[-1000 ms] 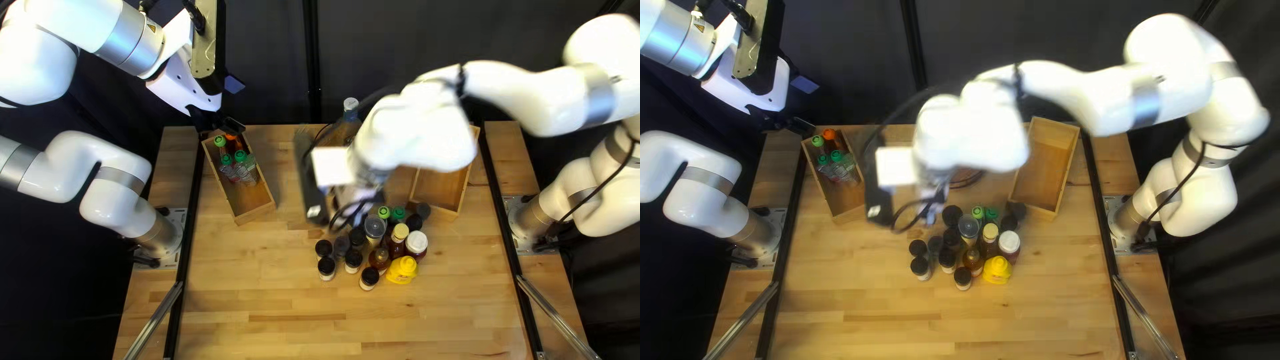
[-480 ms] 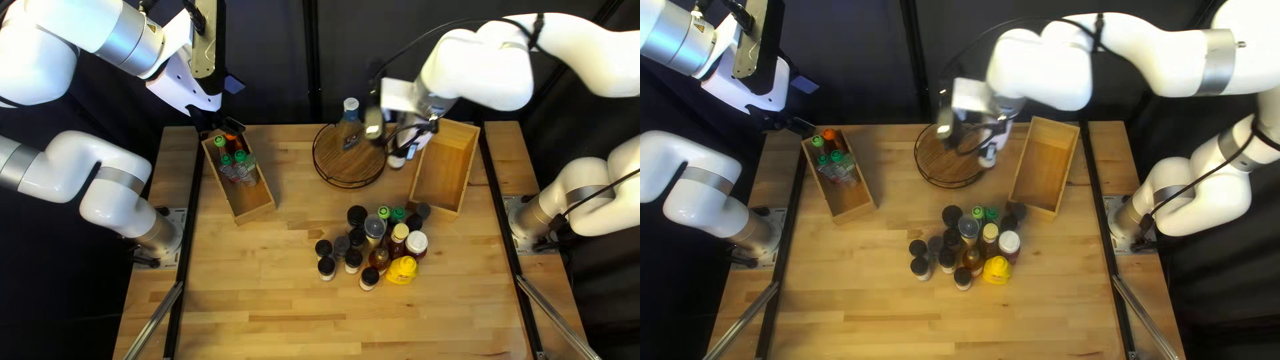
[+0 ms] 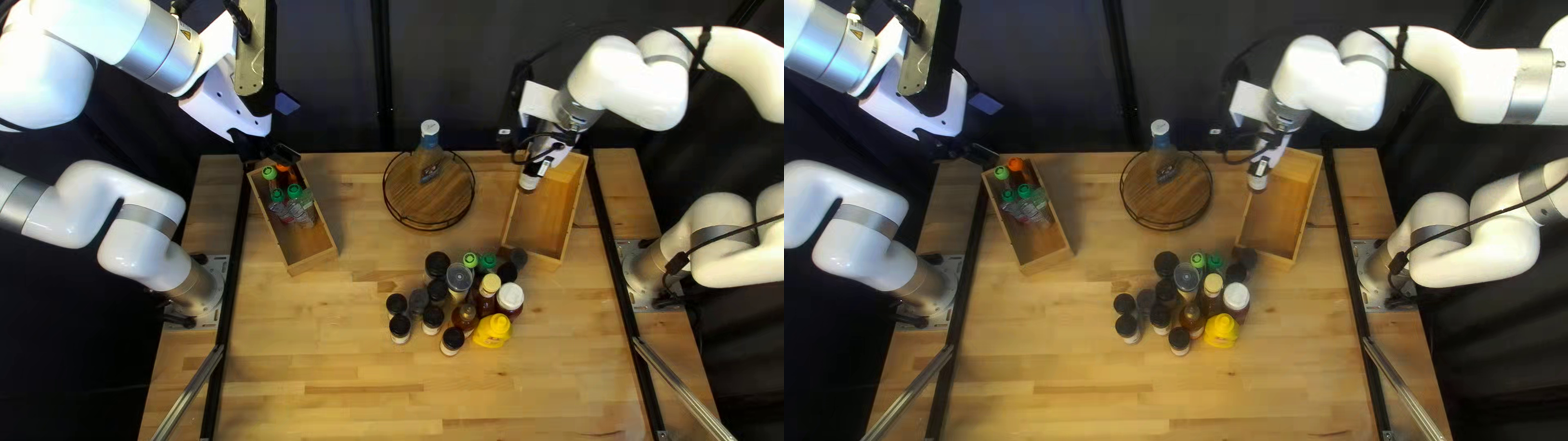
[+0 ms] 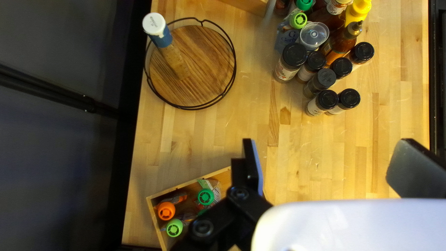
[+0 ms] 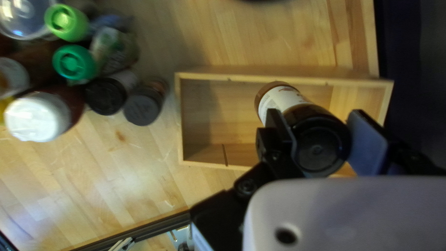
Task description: Separate condiments, baby food and spices and place it in 3 different racks/containers
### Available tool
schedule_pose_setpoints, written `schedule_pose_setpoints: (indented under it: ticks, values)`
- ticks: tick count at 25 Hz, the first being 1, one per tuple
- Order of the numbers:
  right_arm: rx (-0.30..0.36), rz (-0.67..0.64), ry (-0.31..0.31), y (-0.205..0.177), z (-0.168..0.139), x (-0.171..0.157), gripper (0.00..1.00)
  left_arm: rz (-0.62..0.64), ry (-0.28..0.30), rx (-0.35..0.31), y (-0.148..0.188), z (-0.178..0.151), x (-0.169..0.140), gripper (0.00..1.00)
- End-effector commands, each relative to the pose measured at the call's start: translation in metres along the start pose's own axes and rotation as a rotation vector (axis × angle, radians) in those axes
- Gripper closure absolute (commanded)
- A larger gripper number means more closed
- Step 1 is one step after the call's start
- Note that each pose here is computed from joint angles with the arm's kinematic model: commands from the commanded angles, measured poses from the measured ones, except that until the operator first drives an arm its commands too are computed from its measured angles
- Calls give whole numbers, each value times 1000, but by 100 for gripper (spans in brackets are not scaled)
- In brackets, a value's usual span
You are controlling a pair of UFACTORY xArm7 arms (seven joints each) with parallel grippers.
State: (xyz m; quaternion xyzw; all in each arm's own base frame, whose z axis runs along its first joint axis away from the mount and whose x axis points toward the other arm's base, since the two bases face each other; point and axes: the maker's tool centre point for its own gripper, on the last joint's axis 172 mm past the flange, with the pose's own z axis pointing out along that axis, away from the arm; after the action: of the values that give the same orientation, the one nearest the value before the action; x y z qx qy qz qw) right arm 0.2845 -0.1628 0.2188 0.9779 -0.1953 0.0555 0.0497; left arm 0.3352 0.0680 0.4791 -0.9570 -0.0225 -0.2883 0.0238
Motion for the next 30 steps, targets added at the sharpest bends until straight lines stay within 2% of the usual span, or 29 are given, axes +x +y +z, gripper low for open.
schedule_pose_setpoints:
  ticks: [1, 13, 18, 19, 20, 21, 22, 25, 30]
  values:
    - [9, 38, 10, 8, 22, -22, 100, 0, 0, 0, 0, 0, 0, 0]
    - [32, 78, 18, 21, 97, -35, 100, 0, 0, 0, 0, 0, 0, 0]
    - [35, 86, 18, 20, 110, -34, 100, 0, 0, 0, 0, 0, 0, 0]
    - [35, 86, 18, 20, 112, -34, 90, 0, 0, 0, 0, 0, 0, 0]
    - [35, 85, 18, 19, 112, -34, 49, 0, 0, 0, 0, 0, 0, 0]
    - [35, 84, 17, 18, 112, -33, 18, 0, 0, 0, 0, 0, 0, 0]
    - [35, 83, 16, 18, 112, -34, 0, 0, 0, 0, 0, 0, 0, 0]
    - [33, 77, 23, 12, 98, -33, 0, 0, 0, 0, 0, 0, 0, 0]
    - [25, 39, 54, -27, 39, -27, 0, 0, 0, 0, 0, 0, 0, 0]
